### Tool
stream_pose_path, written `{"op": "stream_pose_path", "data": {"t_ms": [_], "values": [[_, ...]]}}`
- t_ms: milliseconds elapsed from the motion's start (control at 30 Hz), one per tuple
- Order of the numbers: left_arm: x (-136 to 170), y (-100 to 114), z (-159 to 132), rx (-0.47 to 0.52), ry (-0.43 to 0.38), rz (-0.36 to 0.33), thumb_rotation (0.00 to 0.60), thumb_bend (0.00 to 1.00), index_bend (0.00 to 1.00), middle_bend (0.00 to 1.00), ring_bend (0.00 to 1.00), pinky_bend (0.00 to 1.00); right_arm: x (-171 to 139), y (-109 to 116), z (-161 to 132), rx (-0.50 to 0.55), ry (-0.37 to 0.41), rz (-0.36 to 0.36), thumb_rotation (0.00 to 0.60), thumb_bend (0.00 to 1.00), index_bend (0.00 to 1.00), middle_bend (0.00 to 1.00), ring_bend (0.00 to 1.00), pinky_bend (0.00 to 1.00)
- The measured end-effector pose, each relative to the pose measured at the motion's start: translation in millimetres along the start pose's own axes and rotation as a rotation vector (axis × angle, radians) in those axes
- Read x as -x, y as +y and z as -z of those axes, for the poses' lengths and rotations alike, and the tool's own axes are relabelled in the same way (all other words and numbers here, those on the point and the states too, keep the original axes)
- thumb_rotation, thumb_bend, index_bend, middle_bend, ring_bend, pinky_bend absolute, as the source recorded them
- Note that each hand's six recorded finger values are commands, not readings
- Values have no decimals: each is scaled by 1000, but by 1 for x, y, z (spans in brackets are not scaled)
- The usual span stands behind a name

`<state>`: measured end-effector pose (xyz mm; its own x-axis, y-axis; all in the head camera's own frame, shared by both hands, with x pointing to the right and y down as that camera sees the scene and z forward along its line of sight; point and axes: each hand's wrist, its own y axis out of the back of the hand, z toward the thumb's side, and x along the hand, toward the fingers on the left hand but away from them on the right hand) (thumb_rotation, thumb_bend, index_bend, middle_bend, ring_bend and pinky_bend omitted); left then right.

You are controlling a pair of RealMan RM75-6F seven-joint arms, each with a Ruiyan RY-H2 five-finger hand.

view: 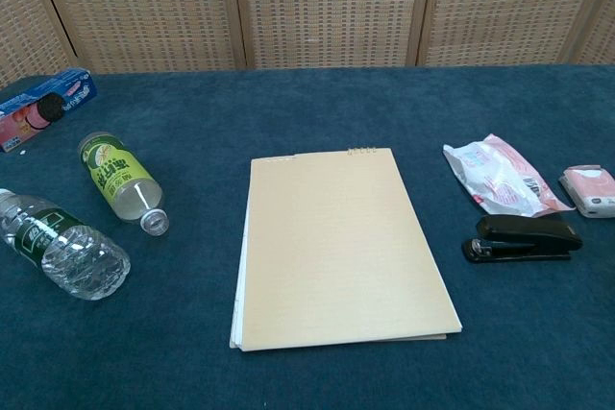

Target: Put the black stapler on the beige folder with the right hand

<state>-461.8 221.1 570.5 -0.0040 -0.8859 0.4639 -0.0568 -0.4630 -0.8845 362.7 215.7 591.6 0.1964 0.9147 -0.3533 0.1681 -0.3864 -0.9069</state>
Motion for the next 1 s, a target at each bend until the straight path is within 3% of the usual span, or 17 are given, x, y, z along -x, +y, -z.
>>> {"op": "stream_pose_path", "data": {"t_ms": [1000], "values": [[2,5,-2,3,-4,-14,600,52,0,0,0,0,-1,-2,-7,13,25,-4,600,148,96,0,0,77]]}}
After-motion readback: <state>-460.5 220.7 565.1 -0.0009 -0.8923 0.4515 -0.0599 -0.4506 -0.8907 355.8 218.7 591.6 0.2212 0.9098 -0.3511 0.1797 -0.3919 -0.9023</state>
